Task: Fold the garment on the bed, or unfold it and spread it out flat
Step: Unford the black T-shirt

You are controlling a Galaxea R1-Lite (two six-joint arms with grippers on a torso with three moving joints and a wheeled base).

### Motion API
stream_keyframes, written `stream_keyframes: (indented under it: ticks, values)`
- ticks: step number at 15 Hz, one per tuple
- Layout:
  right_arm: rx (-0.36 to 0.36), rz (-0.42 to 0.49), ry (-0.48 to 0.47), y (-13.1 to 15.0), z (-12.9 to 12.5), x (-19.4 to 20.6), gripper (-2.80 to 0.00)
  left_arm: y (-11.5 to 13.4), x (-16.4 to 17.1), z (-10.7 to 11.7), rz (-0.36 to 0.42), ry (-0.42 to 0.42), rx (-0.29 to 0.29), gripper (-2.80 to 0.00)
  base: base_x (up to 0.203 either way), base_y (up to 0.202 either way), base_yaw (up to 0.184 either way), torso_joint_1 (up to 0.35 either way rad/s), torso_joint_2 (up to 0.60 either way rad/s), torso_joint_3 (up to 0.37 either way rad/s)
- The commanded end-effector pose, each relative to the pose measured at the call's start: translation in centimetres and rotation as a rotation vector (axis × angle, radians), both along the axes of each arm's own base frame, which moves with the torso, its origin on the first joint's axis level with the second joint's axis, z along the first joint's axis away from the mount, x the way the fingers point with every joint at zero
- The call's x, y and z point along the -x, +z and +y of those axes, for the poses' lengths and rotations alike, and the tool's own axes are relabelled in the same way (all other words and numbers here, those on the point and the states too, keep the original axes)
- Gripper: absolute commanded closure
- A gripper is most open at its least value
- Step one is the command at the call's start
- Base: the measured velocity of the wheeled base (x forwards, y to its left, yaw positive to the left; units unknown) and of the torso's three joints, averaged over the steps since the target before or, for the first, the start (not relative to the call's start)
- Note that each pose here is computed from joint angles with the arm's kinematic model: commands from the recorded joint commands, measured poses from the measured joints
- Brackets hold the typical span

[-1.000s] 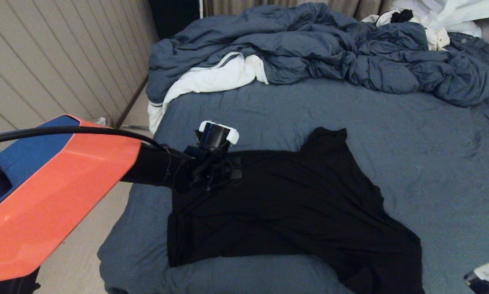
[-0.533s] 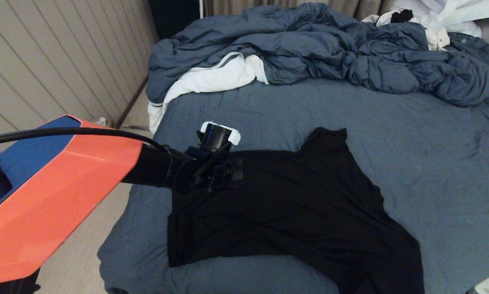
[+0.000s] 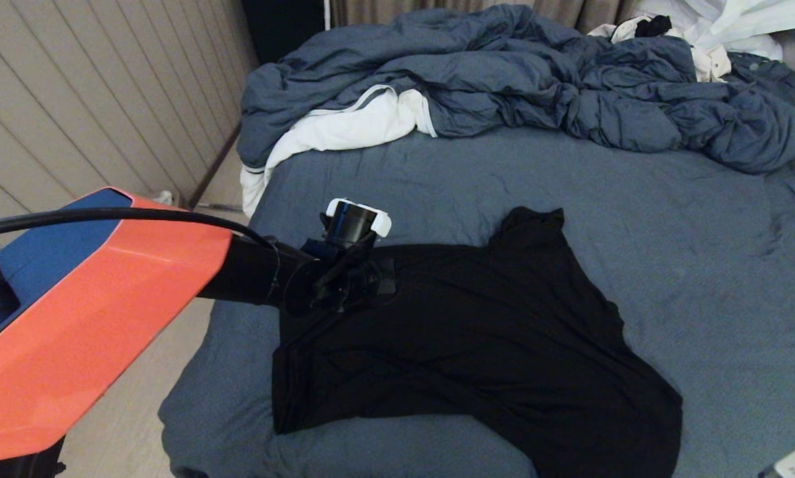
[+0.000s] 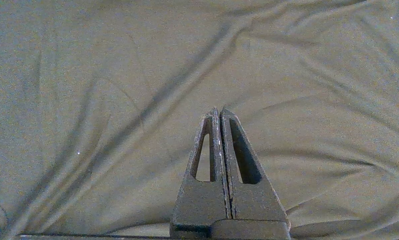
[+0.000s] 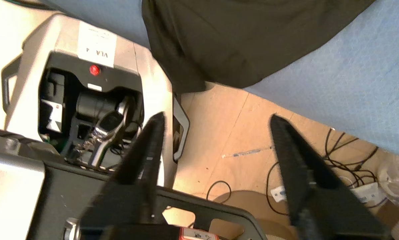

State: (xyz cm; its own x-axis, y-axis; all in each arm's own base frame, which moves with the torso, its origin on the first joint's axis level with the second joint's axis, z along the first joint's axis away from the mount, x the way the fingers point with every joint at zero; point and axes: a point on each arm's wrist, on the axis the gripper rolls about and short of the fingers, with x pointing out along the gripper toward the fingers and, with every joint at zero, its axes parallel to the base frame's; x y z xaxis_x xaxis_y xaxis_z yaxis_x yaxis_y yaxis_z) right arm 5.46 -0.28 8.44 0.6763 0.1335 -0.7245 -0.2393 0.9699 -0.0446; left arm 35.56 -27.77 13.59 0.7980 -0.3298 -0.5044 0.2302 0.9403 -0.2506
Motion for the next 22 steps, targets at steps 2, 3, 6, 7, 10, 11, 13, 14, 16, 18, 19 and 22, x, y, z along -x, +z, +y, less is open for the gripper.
stream_keyframes:
  ticks: [2,3,6,7,10,11,13,14,16,18,19,22]
  values:
    - [-0.062,-0.081,0.018,2.9,-0.2,-2.0,-2.80,0.3,0.3,-0.1,-0.005,0.000,0.004,0.00,0.000,0.000,0.000,0.000,0.00,0.000]
    - [-0.094,-0.081,0.012,4.0,-0.3,-3.4,-2.80,0.4,0.4,-0.2,-0.006,-0.001,0.004,0.00,0.000,0.000,0.000,0.000,0.00,0.000]
    - [-0.180,-0.016,-0.035,6.1,-1.2,-9.7,0.00,0.8,1.1,-0.6,0.002,-0.016,-0.002,0.00,0.000,0.000,0.000,0.000,0.00,0.000]
    - [-0.202,0.004,-0.044,6.6,-1.5,-12.5,0.00,0.8,1.3,-0.8,0.003,-0.019,-0.003,0.00,0.000,0.000,0.000,0.000,0.00,0.000]
    - [-0.234,-0.010,0.009,8.0,-0.7,-20.3,0.00,0.3,1.8,-1.5,0.017,-0.039,-0.015,0.00,0.000,0.000,0.000,0.000,0.00,0.000]
    - [-0.235,-0.038,0.065,8.9,0.8,-22.2,0.00,0.1,2.0,-2.0,0.019,-0.051,-0.017,0.00,0.000,0.000,0.000,0.000,0.00,0.000]
    - [-0.219,-0.046,0.178,9.1,5.1,-25.7,0.00,-0.3,2.9,-2.9,0.030,-0.072,-0.037,0.00,0.000,0.000,0.000,0.000,0.00,0.000]
    - [-0.184,-0.040,0.201,8.4,7.3,-26.9,0.00,-0.6,2.9,-3.1,0.028,-0.055,-0.052,0.00,0.000,0.000,0.000,0.000,0.00,0.000]
    - [-0.111,-0.080,0.193,8.0,10.9,-30.0,0.00,-1.7,3.0,-3.7,0.015,0.001,-0.105,0.00,0.000,0.000,0.000,0.000,0.00,0.000]
    - [-0.098,-0.094,0.214,7.1,14.1,-31.9,0.00,-2.7,4.0,-3.9,0.032,-0.003,-0.134,0.00,0.000,0.000,0.000,0.000,0.00,0.000]
    - [-0.099,-0.091,0.218,6.5,15.1,-32.8,0.00,-3.0,4.3,-4.2,0.032,-0.001,-0.141,0.00,0.000,0.000,0.000,0.000,0.00,0.000]
    - [-0.101,-0.056,0.215,3.9,17.2,-34.6,0.00,-4.1,4.3,-4.4,0.043,0.015,-0.170,0.00,0.000,0.000,0.000,0.000,0.00,0.000]
